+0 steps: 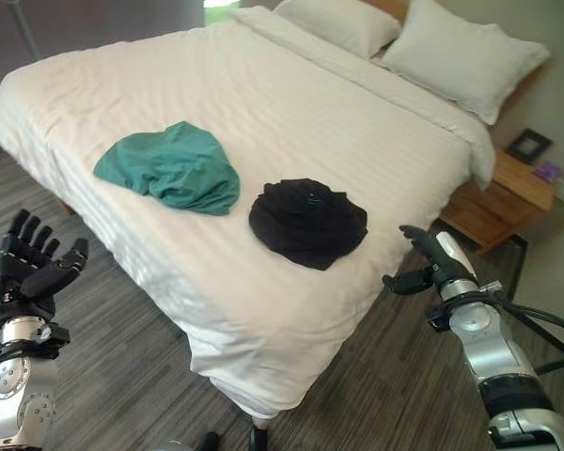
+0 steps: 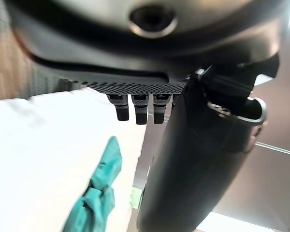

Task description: Pick up bed clothes into laundry basket.

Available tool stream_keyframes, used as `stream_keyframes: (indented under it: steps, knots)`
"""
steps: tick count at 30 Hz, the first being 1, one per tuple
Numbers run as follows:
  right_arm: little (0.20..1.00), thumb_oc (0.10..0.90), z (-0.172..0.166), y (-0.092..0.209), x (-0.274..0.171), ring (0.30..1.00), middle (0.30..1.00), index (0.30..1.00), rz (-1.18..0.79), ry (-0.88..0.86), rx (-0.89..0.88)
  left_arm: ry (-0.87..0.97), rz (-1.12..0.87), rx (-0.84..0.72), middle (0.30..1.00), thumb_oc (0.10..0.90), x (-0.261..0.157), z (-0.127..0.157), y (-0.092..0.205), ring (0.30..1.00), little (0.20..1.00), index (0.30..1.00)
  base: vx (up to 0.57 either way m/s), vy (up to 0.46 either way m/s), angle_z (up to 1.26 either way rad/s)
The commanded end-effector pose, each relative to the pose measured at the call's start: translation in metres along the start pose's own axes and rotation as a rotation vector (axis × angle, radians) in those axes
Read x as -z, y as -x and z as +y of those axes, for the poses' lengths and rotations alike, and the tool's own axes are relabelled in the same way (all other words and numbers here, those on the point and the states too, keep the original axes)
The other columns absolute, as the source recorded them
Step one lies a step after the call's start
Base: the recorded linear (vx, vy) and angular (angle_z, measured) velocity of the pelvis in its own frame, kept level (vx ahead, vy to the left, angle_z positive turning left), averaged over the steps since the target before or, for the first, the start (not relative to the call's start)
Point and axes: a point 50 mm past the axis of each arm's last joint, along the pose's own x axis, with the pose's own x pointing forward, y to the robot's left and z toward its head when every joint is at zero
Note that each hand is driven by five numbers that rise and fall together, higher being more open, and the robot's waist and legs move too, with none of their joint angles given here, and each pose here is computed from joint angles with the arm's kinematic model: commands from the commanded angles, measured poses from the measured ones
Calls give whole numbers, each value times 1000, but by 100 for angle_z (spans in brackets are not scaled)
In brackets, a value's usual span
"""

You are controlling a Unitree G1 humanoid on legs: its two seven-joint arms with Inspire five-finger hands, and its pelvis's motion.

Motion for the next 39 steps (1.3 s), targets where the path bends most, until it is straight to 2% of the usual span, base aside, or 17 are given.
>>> stream_keyframes:
  steps: [1, 8, 16, 24, 27, 29, 31, 32, 33, 37, 39]
  knots:
    - [900, 800, -98, -11, -71, 900, 900, 900, -173, 143, 303, 8, -240, 171, 900, 800, -52, -20, -5, 900, 900, 900, -3, -80, 27]
    - [900, 800, -122, -22, -110, 900, 900, 900, -165, 343, 373, -7, -207, 202, 900, 800, -53, -16, -2, 900, 900, 900, -8, -61, 24]
    - [900, 800, -146, -23, -135, 900, 900, 900, -153, 367, 467, -36, -203, 205, 900, 800, -57, -11, -3, 900, 900, 900, -11, -40, 21]
    - [900, 800, -133, -33, -87, 900, 900, 900, 89, 379, 395, 52, -223, 122, 900, 800, -61, 5, -7, 900, 900, 900, -105, -31, 8]
    - [900, 800, -122, -30, -50, 900, 900, 900, 194, 303, 362, 86, -183, 98, 900, 800, -50, 6, -4, 900, 900, 900, -70, -13, 1]
    - [900, 800, -102, -27, -20, 900, 900, 900, 270, 236, 317, 131, -136, 81, 900, 800, -37, 5, 0, 900, 900, 900, -16, -11, 1]
    - [900, 800, -89, -21, 4, 900, 900, 900, 341, 235, 268, 170, -94, 94, 900, 800, -26, -2, 3, 900, 900, 900, 0, 0, 0]
    - [512, 541, -89, -21, 5, 512, 512, 512, 342, 235, 267, 169, -94, 95, 900, 800, -26, -2, 3, 900, 900, 900, 0, 0, 0]
    - [300, 400, -82, -21, 9, 300, 300, 300, 345, 236, 243, 178, -95, 101, 900, 800, -26, -4, 2, 900, 900, 900, 0, 0, 0]
    - [300, 400, -58, -18, 22, 300, 300, 300, 319, 243, 180, 212, -140, 88, 900, 800, -32, -7, -3, 900, 900, 900, 6, 0, -1]
    - [300, 400, -45, -16, 14, 300, 300, 300, 195, 224, 152, 171, -190, 55, 900, 800, -43, 1, -7, 900, 900, 900, 28, 25, -10]
